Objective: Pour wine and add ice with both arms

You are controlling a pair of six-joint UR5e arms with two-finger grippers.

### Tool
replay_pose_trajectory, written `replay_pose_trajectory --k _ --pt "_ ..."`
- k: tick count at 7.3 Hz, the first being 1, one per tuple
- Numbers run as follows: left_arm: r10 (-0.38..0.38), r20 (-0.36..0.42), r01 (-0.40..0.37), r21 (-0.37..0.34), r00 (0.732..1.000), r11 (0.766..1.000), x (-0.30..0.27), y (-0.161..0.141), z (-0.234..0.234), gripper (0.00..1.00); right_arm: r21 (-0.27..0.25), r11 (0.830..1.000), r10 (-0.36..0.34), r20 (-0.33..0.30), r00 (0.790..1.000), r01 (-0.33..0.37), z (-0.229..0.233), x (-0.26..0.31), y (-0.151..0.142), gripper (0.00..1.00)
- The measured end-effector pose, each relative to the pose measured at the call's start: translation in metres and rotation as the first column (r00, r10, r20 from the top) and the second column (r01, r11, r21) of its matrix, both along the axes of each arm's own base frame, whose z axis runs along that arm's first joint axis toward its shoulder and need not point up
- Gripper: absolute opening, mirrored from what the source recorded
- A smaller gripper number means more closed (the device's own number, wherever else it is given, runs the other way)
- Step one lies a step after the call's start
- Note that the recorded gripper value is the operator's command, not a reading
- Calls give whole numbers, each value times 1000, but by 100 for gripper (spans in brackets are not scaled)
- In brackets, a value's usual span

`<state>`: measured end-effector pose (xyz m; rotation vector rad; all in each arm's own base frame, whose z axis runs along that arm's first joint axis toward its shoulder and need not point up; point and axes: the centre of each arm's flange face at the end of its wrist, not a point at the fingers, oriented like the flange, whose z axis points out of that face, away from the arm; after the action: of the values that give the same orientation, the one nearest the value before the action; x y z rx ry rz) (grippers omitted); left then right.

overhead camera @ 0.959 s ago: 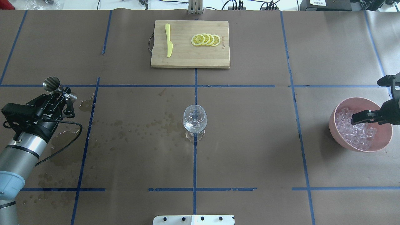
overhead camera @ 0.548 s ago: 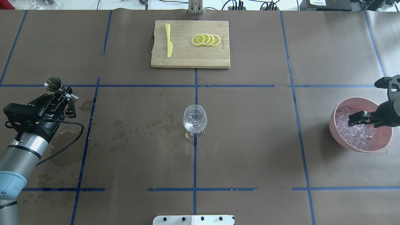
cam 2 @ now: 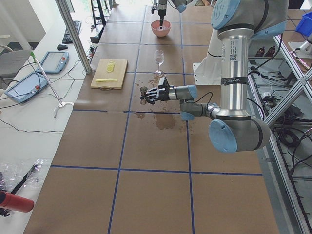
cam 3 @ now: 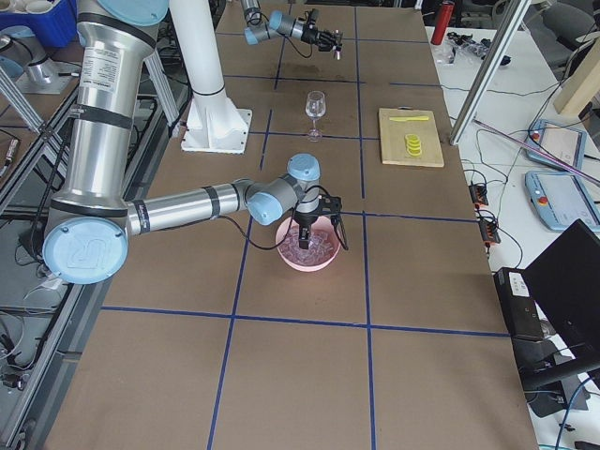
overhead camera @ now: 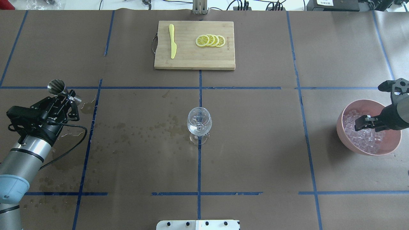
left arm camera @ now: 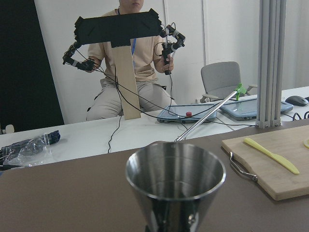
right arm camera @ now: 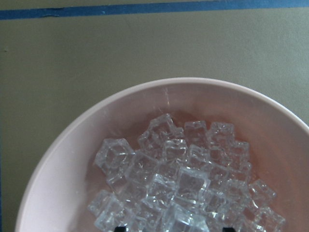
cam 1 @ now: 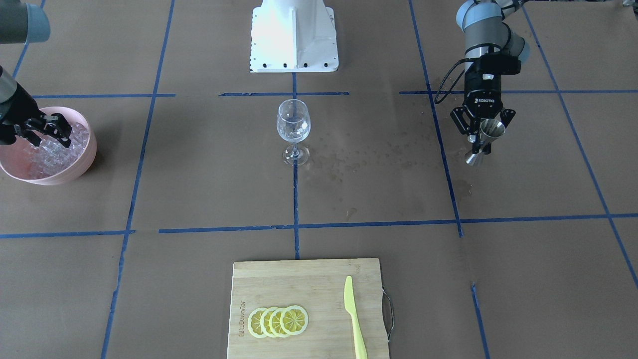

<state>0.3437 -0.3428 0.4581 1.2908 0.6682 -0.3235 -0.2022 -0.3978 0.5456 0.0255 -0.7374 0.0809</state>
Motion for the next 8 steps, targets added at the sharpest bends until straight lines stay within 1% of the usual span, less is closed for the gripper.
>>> replay_pose_trajectory --k 2,3,4,5,6,8 --pt "1 2 -1 -1 1000 1000 2 0 1 0 1 1000 -5 -4 1000 5 2 -1 -1 56" --pt "1 2 -1 0 1000 1000 3 -1 1 0 2 1000 -5 -5 1000 5 2 -1 -1 46" --pt "2 1 -2 0 1000 1000 4 -1 0 0 2 1000 -5 -5 1000 5 2 0 -1 30" --pt "2 0 -2 0 1000 1000 5 -1 0 0 3 1000 -4 -5 1000 4 2 0 -1 11" --pt "3 -2 -3 0 1000 1000 7 -2 -1 0 4 1000 -3 -4 1000 3 1 1 -1 1" --pt "4 -9 -4 3 1000 1000 12 -3 -4 0 8 1000 0 -2 1000 0 0 4 -1 0"
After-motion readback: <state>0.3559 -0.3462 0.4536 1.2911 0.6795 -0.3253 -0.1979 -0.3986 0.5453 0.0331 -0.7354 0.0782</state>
